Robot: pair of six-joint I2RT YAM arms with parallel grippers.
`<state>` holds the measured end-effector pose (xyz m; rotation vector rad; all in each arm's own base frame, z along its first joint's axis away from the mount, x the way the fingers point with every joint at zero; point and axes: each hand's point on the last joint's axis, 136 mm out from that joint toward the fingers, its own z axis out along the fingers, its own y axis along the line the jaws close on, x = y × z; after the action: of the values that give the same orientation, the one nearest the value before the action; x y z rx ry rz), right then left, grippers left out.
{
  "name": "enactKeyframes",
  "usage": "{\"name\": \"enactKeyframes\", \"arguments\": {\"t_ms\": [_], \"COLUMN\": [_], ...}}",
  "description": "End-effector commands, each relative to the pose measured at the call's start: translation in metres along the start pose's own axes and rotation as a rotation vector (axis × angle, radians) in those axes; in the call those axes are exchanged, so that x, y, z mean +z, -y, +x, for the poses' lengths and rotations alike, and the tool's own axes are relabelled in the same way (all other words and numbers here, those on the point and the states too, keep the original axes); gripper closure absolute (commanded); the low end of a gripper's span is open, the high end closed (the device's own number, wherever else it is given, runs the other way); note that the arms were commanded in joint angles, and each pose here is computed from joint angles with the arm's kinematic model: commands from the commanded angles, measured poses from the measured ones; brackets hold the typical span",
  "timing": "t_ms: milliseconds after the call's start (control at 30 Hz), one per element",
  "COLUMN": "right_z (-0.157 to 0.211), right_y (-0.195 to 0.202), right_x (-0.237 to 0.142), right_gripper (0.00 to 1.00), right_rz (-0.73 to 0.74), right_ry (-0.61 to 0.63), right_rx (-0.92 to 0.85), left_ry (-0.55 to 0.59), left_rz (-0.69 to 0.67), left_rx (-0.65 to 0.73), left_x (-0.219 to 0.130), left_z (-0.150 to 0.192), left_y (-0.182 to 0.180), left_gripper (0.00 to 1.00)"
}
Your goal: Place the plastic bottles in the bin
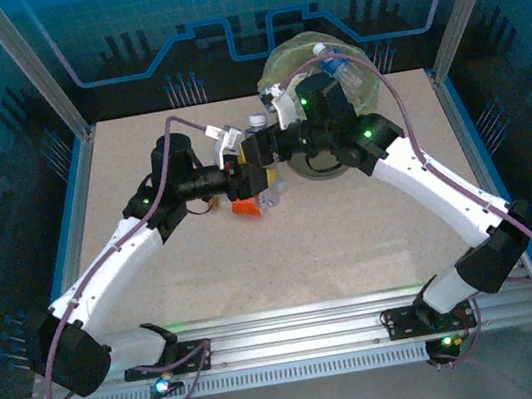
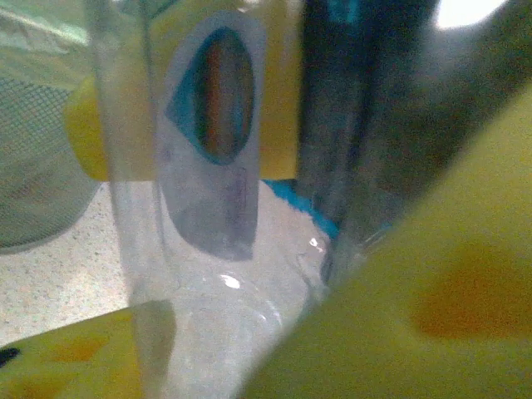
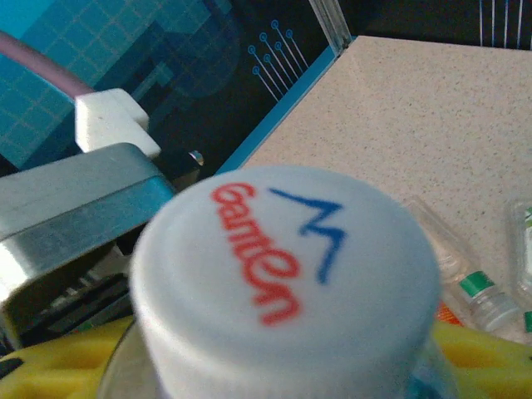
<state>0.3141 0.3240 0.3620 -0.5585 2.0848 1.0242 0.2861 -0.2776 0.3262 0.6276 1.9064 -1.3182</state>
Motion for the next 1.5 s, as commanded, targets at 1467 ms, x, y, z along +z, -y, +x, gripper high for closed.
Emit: {"name": "enactKeyframes", "arguments": {"t_ms": [1467], "right_z": [-0.134], "right_y": [0.234], "right_x": [-0.067], "right_gripper": [0.45], "right_rz": [1.001], "right_ry": [-0.029], "right_rx": [-0.341], "left_ry": [0.137], "left_rz": [-0.355], "left_rx": [-0.033], "left_x": [-0.043], "left_z": [0.003], "left_y": [-0.039], "left_gripper": [0.01]}}
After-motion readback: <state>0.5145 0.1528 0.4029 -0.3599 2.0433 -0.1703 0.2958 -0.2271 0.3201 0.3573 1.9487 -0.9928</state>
